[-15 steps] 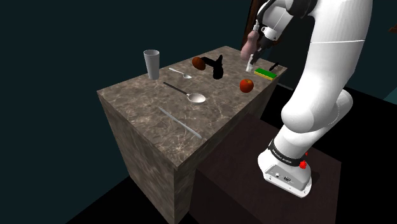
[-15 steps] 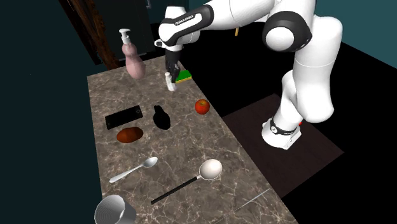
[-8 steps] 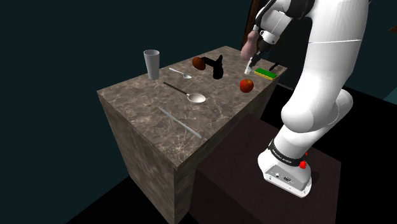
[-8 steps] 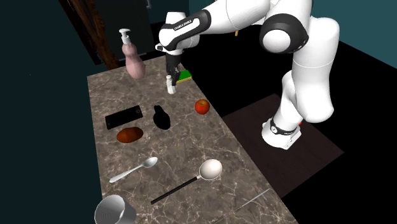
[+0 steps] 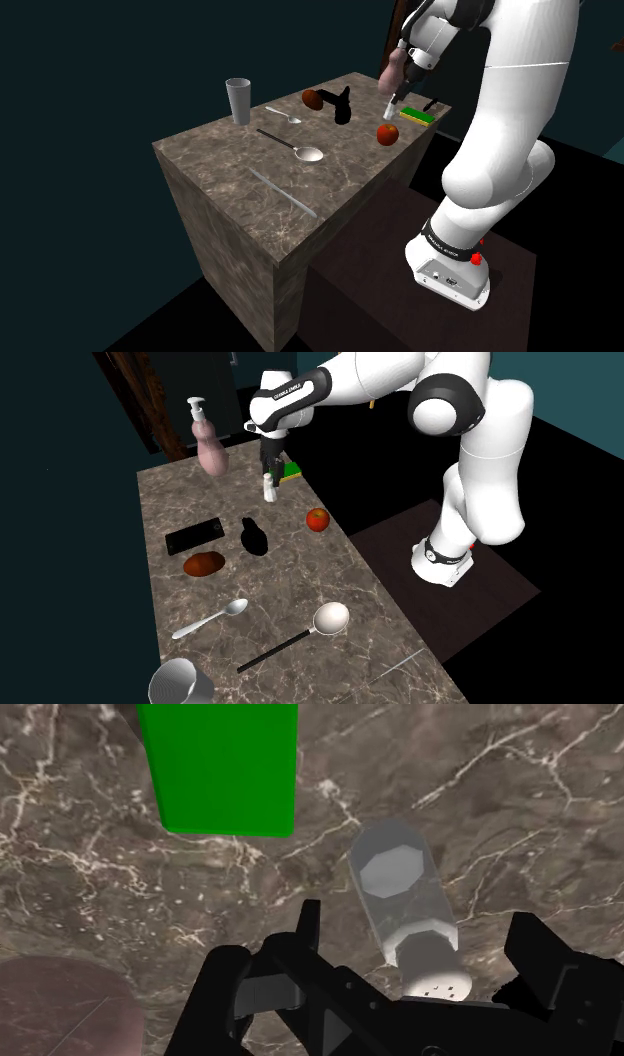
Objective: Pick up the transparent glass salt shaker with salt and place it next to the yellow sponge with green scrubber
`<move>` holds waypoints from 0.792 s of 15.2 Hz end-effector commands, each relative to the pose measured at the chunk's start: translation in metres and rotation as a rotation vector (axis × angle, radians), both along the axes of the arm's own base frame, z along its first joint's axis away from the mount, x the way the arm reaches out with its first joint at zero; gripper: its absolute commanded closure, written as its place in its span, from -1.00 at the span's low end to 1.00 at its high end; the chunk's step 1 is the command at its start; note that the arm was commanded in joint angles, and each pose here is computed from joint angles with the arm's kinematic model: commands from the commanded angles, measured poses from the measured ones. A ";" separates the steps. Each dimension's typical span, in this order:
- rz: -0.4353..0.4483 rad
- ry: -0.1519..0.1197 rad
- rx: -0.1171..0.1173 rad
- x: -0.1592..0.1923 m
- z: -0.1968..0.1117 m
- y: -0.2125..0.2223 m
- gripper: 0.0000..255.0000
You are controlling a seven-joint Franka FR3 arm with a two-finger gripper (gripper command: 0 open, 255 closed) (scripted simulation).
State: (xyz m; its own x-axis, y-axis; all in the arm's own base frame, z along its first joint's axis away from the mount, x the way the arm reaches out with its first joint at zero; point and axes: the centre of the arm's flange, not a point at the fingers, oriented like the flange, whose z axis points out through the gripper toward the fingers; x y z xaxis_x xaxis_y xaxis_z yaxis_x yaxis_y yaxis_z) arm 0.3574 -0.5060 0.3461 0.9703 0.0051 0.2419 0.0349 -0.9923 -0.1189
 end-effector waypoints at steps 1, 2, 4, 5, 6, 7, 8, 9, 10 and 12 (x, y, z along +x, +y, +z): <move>0.000 0.000 0.000 0.000 0.000 0.000 -1.00; 0.000 0.000 0.000 -0.003 0.013 -0.002 -1.00; 0.000 0.000 0.000 -0.009 0.038 -0.005 -1.00; 0.000 0.000 0.000 -0.012 0.048 -0.006 -1.00; 0.000 0.000 0.000 -0.012 0.048 -0.006 -1.00; 0.000 0.000 0.000 -0.012 0.048 -0.006 -1.00; 0.000 0.000 0.000 -0.012 0.048 -0.006 -1.00; 0.000 0.000 0.000 -0.012 0.048 -0.006 -1.00; 0.000 0.000 0.000 -0.012 0.048 -0.006 -1.00; 0.000 0.000 0.000 -0.012 0.048 -0.006 -1.00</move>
State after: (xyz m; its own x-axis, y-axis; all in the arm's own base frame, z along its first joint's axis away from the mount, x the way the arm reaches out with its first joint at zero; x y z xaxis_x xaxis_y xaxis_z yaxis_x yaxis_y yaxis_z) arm 0.3455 -0.5122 0.3942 0.9703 0.0051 0.2419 0.0349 -0.9923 -0.1188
